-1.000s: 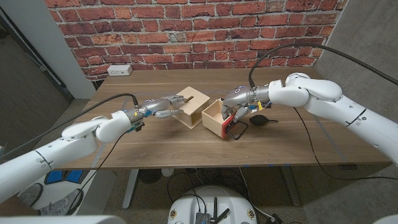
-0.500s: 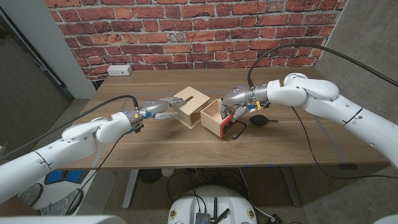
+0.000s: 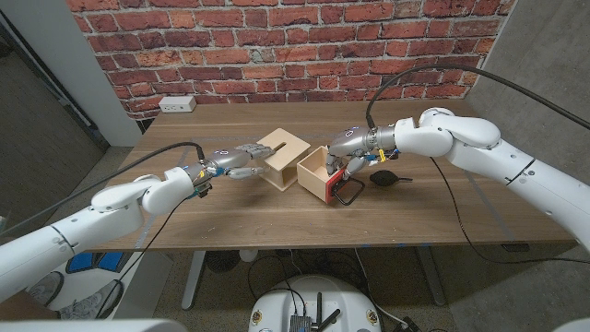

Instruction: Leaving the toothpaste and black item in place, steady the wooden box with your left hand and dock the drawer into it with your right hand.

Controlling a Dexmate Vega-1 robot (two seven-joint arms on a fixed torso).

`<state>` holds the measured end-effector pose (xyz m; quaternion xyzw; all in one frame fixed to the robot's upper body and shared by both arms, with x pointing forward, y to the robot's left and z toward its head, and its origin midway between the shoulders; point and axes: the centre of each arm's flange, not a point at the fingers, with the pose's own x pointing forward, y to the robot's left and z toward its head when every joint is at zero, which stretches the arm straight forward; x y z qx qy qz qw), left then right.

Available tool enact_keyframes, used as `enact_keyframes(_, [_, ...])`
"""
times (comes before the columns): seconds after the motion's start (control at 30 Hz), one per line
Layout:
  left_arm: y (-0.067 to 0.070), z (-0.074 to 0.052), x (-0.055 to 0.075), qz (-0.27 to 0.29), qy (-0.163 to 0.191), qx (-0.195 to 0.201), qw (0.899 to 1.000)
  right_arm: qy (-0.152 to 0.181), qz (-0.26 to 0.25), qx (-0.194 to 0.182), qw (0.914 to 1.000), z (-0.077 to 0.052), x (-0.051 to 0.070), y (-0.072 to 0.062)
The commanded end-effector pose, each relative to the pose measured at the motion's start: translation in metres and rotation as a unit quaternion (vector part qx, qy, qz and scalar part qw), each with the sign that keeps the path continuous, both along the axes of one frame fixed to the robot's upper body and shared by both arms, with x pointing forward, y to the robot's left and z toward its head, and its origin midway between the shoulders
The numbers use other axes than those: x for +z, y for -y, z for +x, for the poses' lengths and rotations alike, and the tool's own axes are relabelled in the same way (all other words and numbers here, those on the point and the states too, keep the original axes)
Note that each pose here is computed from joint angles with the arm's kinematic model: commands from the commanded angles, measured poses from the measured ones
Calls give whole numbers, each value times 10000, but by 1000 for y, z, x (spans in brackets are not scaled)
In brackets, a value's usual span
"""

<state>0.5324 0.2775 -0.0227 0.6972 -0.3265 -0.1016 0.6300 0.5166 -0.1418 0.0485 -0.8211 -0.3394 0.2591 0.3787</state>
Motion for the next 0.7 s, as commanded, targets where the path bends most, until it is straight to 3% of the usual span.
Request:
enact_keyframes(0.03, [0,1,1,60,-4,-1,10000,54,-43,70,10000,0,-2,-7])
enact_keyframes(0.7, [0,2,2,49,59,9,10000,53,-67,226,9997,4,-6,-24])
